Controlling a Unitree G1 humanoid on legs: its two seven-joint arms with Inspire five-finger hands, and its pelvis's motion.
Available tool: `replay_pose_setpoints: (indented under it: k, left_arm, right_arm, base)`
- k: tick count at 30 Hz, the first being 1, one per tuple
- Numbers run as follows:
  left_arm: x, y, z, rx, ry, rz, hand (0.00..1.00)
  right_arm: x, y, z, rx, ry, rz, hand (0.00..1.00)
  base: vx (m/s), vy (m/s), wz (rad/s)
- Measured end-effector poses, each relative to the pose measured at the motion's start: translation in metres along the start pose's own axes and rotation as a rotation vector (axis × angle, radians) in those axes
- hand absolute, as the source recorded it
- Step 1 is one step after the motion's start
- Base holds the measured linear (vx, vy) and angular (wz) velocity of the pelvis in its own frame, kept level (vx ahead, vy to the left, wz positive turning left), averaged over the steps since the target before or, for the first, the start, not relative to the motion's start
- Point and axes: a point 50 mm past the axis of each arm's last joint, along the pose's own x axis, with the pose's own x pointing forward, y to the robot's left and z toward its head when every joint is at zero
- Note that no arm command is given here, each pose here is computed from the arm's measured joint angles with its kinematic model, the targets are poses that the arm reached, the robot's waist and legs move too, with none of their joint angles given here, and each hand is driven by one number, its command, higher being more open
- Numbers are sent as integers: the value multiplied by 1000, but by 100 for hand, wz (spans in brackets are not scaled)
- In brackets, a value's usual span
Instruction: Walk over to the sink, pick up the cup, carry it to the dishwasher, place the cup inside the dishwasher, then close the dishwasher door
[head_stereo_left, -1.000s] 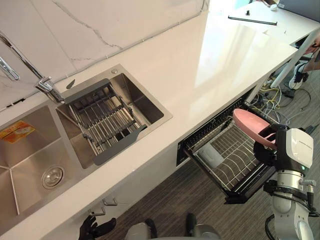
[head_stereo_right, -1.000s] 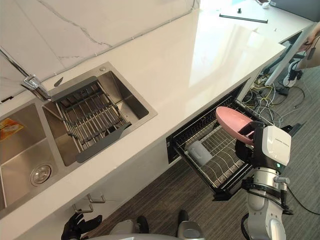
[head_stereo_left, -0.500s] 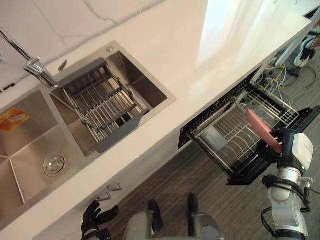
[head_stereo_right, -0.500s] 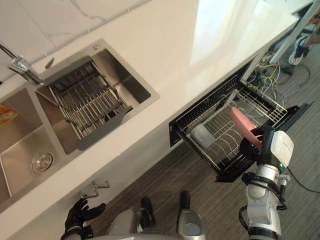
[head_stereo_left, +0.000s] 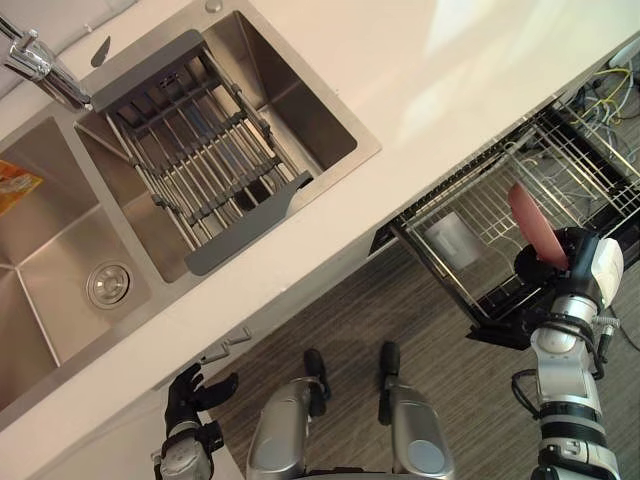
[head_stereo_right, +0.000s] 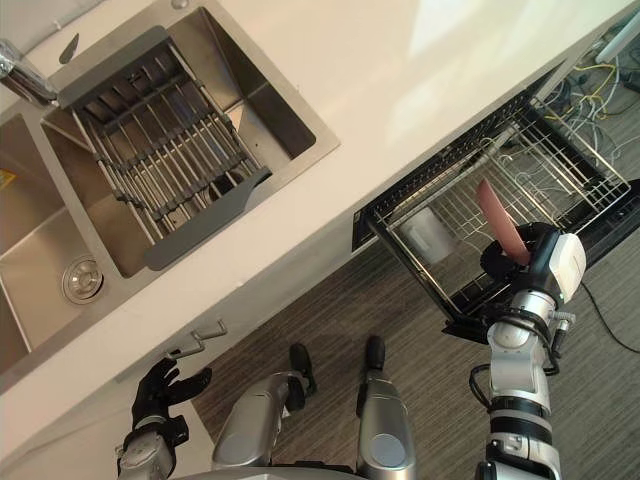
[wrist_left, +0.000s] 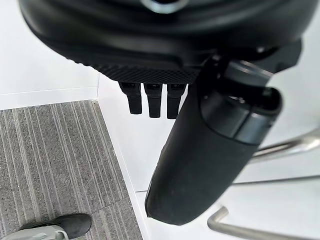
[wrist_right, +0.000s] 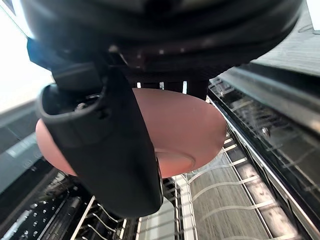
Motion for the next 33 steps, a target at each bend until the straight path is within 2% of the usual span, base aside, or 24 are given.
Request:
replay_pose_setpoints:
  k: [3, 4, 20, 26, 33]
  left_arm:
    - [0, 0, 0, 1, -3, -2, 90]
    - [0, 0, 1, 2, -4, -2, 90]
    - [2, 3, 3, -4, -9, 8, 90]
    - [1, 4, 2, -5, -4, 14, 90]
    - [2, 9, 1, -25, 4, 44, 90]
  right_arm:
    - [4, 4, -2, 8, 34, 9, 30]
    - [4, 6, -3, 8, 45, 11, 90]
    - [16, 5, 15, 53, 12, -1, 90]
    - [0, -14, 30, 113, -91, -94, 90]
    - [-30, -31, 21, 229, -98, -177, 90]
  base:
    - [-2, 19, 8]
    - [6, 16, 10]
    - [-2, 1, 3]
    - [0, 1, 1]
    - [0, 1, 0]
